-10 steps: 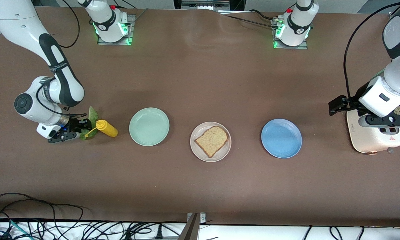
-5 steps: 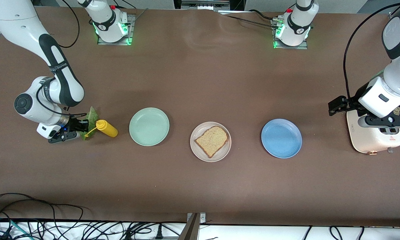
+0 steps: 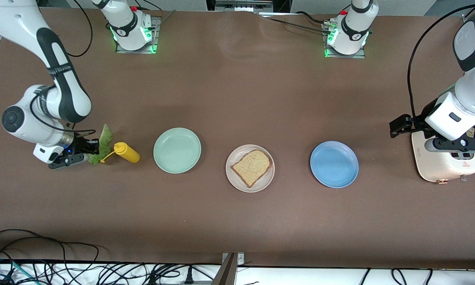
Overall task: Make sandwich on beige plate with both arms
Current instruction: 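Lift the lettuce with the right gripper and carry it toward the beige plate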
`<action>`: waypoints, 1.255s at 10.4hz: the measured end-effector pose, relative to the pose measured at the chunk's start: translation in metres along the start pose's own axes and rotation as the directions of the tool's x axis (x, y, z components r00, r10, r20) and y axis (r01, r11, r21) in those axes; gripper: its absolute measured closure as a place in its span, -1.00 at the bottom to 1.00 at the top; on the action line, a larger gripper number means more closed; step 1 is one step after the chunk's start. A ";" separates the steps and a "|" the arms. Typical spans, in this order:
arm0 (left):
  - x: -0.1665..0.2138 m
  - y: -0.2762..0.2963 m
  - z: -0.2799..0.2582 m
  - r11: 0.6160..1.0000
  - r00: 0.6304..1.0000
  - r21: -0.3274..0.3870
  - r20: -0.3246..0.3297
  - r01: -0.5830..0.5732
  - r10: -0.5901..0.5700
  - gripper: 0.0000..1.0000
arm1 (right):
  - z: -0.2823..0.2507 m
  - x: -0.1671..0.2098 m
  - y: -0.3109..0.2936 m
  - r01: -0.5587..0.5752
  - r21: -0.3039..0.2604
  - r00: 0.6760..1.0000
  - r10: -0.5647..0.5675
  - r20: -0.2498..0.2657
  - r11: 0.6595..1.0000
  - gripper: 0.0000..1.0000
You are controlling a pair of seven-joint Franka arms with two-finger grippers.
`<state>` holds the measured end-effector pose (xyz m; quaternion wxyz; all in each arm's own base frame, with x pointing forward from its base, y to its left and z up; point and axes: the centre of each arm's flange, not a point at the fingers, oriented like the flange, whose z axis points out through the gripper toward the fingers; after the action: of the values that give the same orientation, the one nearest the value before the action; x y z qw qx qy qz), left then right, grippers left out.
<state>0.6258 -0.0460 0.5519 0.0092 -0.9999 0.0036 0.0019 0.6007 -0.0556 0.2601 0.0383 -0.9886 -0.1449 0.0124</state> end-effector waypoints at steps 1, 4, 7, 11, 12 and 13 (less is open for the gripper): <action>0.000 0.000 0.000 1.000 1.000 0.000 0.000 0.000 0.000 -1.00 | -0.021 -0.004 -0.004 0.005 0.012 1.000 -0.005 0.018 1.000 0.89; 0.000 0.000 0.001 1.000 1.000 0.000 0.001 0.000 0.000 -1.00 | -0.089 -0.010 -0.016 0.020 0.044 0.997 -0.023 0.067 0.999 0.89; 0.000 0.000 0.001 1.000 1.000 0.000 0.001 0.001 -0.001 -1.00 | -0.151 0.002 -0.038 0.036 0.051 0.997 -0.039 0.067 0.998 0.89; 0.001 -0.001 0.001 1.000 1.000 0.001 0.001 0.002 -0.002 -1.00 | -0.186 0.068 -0.150 -0.037 0.031 0.999 0.036 0.034 0.999 0.89; 0.001 -0.001 0.001 1.000 1.000 0.001 0.001 0.002 -0.002 -1.00 | -0.183 0.088 -0.184 -0.066 0.031 0.998 0.066 0.024 0.997 0.89; 0.001 -0.001 0.001 1.000 1.000 0.001 0.001 0.002 -0.002 -1.00 | -0.178 0.108 -0.216 -0.096 0.032 0.995 0.096 0.016 0.995 0.89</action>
<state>0.6264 -0.0447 0.5509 0.0095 -0.9999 0.0024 0.0022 0.6485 0.1689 0.4532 0.0527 -0.9936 -0.0972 0.0236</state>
